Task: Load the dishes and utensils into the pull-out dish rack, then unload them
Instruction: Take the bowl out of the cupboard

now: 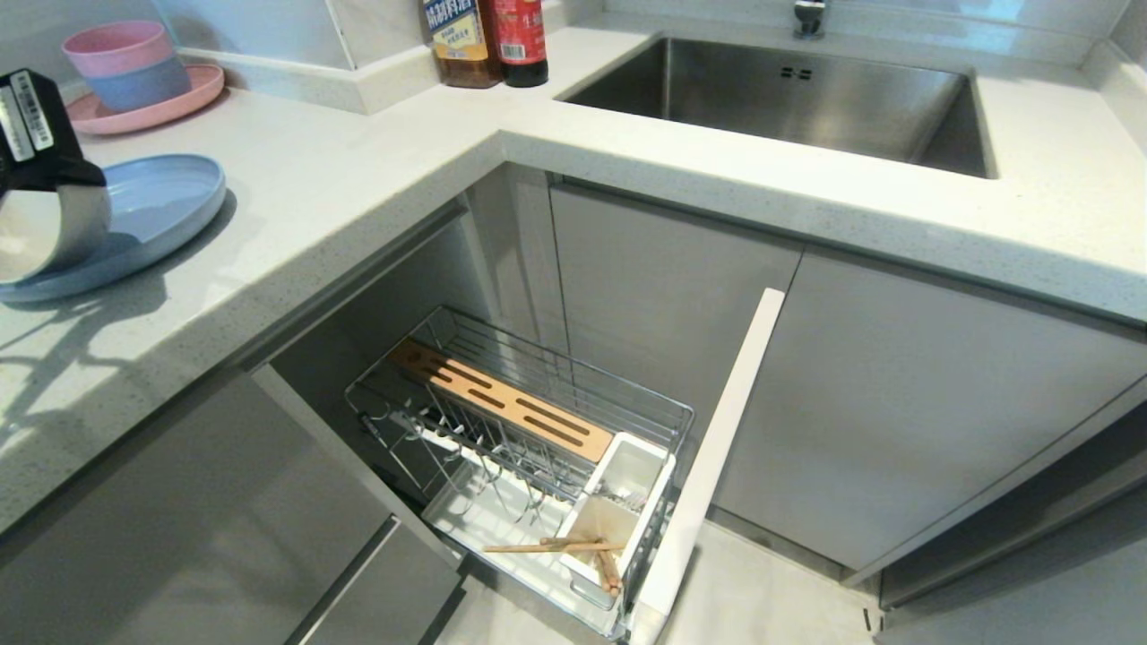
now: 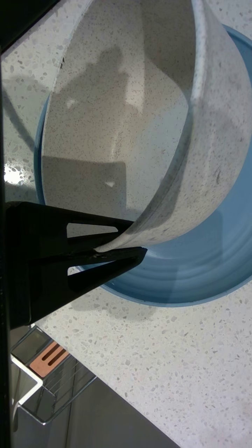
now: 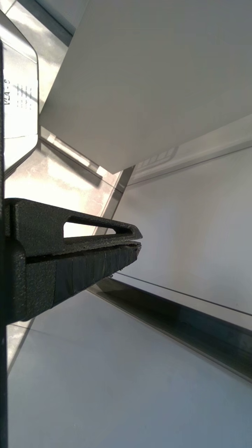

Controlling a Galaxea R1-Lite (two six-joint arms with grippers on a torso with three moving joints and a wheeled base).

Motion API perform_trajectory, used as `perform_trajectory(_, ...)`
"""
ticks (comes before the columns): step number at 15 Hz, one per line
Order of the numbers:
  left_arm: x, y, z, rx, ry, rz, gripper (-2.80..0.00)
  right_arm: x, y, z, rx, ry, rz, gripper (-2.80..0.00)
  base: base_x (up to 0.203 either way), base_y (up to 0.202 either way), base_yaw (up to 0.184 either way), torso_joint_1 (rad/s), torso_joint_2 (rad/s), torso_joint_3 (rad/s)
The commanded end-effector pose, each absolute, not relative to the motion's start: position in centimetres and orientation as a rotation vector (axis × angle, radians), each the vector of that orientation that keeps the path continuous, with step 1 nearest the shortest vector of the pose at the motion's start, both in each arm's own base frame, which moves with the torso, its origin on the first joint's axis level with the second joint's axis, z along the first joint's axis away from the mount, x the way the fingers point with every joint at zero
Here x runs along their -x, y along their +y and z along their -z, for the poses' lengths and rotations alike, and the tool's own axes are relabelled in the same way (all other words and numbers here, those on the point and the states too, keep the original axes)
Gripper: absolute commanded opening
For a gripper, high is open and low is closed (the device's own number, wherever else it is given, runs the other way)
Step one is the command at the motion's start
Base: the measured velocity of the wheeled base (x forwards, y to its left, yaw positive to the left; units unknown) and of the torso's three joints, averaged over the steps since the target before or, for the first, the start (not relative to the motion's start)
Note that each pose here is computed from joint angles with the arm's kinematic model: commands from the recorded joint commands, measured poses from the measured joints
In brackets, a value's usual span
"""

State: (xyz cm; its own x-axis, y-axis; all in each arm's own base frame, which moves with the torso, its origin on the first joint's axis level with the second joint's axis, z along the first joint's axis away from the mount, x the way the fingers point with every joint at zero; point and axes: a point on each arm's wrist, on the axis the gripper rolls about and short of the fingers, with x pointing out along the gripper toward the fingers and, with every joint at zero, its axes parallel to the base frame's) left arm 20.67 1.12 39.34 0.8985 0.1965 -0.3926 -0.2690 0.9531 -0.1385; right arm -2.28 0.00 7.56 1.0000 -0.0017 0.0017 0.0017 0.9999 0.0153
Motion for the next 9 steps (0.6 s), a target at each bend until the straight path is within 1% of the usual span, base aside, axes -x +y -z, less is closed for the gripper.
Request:
perform_trajectory(1, -20.71, 1.13, -39.26, 0.192, 0.391, -0.245, -2.80, 2.27, 0.00, -7.52, -0.015, 0.000, 0.002, -2.80, 0.000, 0.000, 0.000, 0.000, 0.00, 0.000)
perform_trajectory(3, -20.77, 1.14, -39.22, 0.191, 0.393, -0.246, -2.80, 2.27, 0.00, -7.52, -0.015, 0.000, 0.002, -2.80, 0.000, 0.000, 0.000, 0.000, 0.00, 0.000)
perform_trajectory(4, -20.77, 1.14, -39.22, 0.192, 0.393, -0.247, 0.00, 2.27, 0.00, -7.52, -0.015, 0.000, 0.002, -2.80, 0.000, 0.000, 0.000, 0.000, 0.00, 0.000)
perform_trajectory(9, -20.77, 1.20, -39.22, 0.192, 0.393, -0.249, 0.00, 2.27, 0.00, -7.52, -0.015, 0.000, 0.002, -2.80, 0.000, 0.000, 0.000, 0.000, 0.00, 0.000)
